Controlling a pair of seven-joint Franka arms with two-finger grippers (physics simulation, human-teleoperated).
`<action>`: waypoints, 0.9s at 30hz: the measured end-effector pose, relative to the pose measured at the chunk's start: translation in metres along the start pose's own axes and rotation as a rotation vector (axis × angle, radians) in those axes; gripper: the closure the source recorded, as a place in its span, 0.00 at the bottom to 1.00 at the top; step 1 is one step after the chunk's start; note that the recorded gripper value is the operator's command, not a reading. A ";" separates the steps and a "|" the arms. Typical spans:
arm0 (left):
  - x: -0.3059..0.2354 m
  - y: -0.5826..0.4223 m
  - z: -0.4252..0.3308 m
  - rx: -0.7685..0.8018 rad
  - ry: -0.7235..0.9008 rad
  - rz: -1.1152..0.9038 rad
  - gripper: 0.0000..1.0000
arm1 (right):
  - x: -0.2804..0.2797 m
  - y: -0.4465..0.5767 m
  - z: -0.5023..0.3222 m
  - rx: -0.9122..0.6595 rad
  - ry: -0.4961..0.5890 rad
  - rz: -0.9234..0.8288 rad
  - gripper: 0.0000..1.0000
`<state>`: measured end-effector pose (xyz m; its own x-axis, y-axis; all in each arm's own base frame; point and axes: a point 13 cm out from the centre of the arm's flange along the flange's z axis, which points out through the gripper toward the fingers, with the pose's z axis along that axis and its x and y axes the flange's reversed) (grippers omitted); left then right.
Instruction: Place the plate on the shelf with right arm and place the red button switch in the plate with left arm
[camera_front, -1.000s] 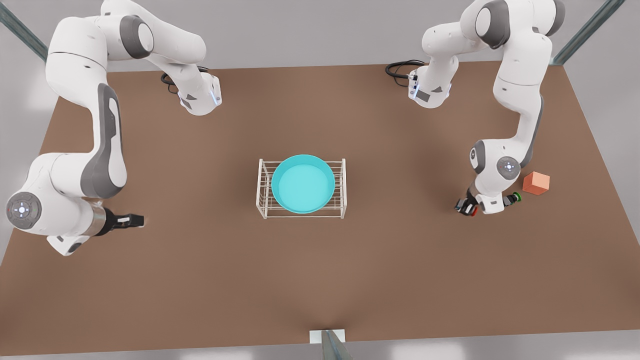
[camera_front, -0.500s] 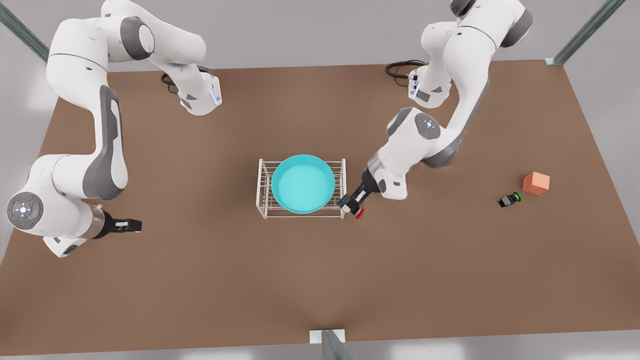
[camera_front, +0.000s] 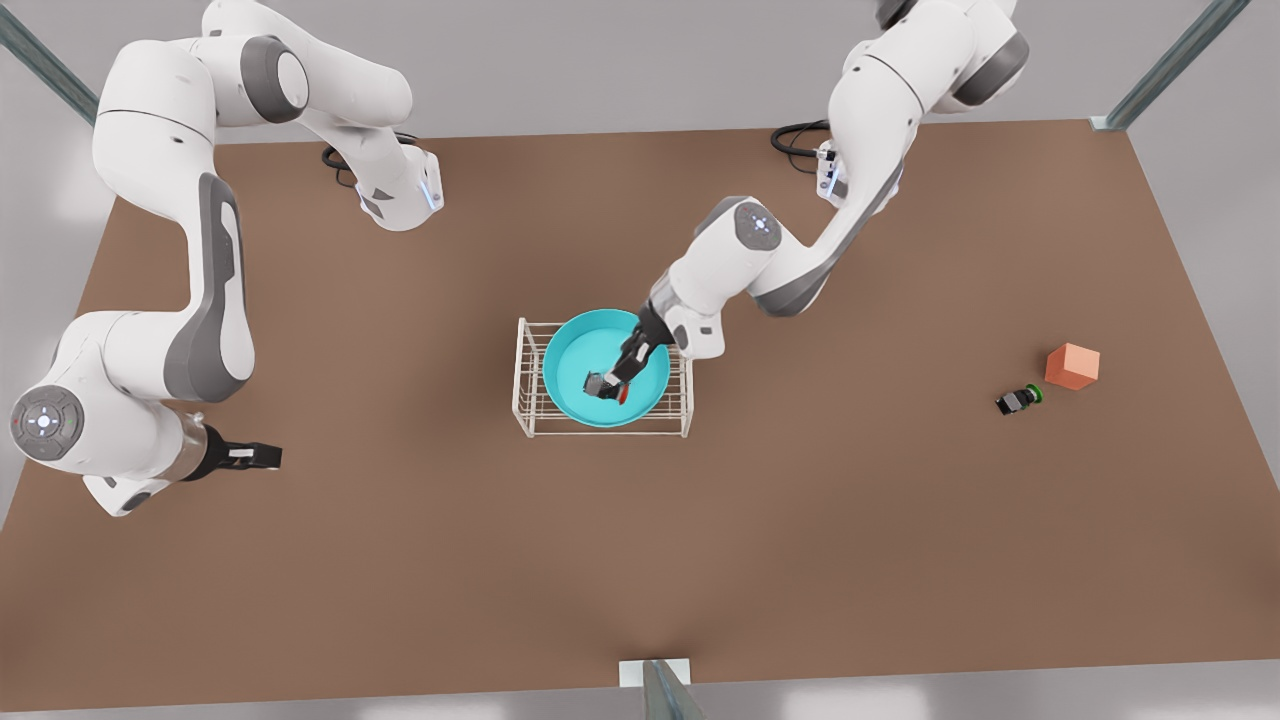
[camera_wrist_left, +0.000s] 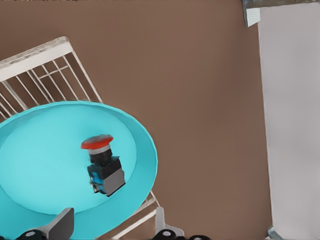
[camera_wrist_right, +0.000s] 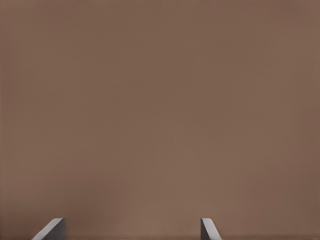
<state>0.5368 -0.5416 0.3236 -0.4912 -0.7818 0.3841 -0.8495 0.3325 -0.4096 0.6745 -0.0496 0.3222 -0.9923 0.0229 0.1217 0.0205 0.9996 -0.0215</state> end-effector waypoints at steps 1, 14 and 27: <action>-0.016 -0.014 -0.027 0.018 -0.033 -0.003 0.00 | 0.000 0.002 0.002 -0.006 0.002 0.002 0.00; -0.401 0.063 -0.295 -0.438 -0.387 0.126 0.00 | -0.006 -0.005 -0.018 -0.030 -0.033 0.043 0.00; -0.402 0.066 -0.297 -0.540 -0.224 0.616 0.00 | 0.004 0.005 -0.008 -0.031 0.024 0.057 0.00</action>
<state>0.6210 -0.0482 0.3882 -0.8947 -0.4459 0.0255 -0.4464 0.8946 -0.0188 0.6718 -0.0445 0.3306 -0.9863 0.0797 0.1444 0.0807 0.9967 0.0014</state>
